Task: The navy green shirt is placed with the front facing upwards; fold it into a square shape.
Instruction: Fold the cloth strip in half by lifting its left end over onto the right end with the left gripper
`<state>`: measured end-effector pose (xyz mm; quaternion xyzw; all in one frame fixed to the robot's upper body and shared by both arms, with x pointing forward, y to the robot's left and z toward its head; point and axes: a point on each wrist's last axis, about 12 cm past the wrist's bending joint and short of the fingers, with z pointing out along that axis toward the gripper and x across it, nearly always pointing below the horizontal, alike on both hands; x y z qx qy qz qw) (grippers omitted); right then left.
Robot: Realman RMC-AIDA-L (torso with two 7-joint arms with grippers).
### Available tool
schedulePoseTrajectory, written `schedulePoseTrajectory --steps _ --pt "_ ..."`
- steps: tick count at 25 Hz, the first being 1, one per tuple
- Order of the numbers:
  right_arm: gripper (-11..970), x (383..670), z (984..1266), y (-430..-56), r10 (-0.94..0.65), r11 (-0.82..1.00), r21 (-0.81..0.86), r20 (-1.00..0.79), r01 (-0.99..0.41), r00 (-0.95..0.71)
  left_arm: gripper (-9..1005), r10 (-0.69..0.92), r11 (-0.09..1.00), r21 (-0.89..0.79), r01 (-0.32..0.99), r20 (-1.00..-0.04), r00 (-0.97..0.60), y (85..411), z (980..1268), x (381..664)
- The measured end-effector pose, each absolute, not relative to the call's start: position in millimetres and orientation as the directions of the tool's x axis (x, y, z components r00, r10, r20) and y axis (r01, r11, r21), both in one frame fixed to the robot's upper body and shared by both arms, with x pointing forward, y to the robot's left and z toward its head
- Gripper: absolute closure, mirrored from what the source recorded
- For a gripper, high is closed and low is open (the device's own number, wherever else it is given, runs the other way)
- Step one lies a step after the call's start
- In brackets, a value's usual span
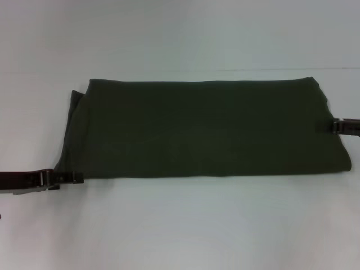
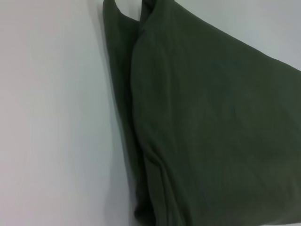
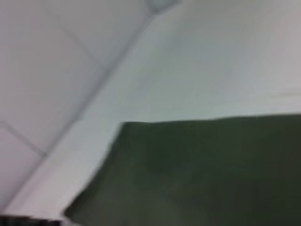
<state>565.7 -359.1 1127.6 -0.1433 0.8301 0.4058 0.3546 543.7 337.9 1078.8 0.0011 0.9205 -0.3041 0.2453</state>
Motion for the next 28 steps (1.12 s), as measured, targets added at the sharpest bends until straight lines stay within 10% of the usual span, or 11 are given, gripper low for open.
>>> schedulePoseTrajectory --steps 19,28 --pt "240 553.4 1144.6 -330.1 -0.169 0.393 0.493 -0.791 -0.776 -0.588 211 -0.157 0.82 -0.554 0.143 -0.459 -0.874 336.7 1079.1 548.5" --pt "44 551.8 1150.7 -329.1 -0.198 0.382 0.469 -0.8 -0.796 -0.566 211 -0.166 0.82 -0.556 0.136 -0.457 -0.874 336.5 1079.6 549.9"
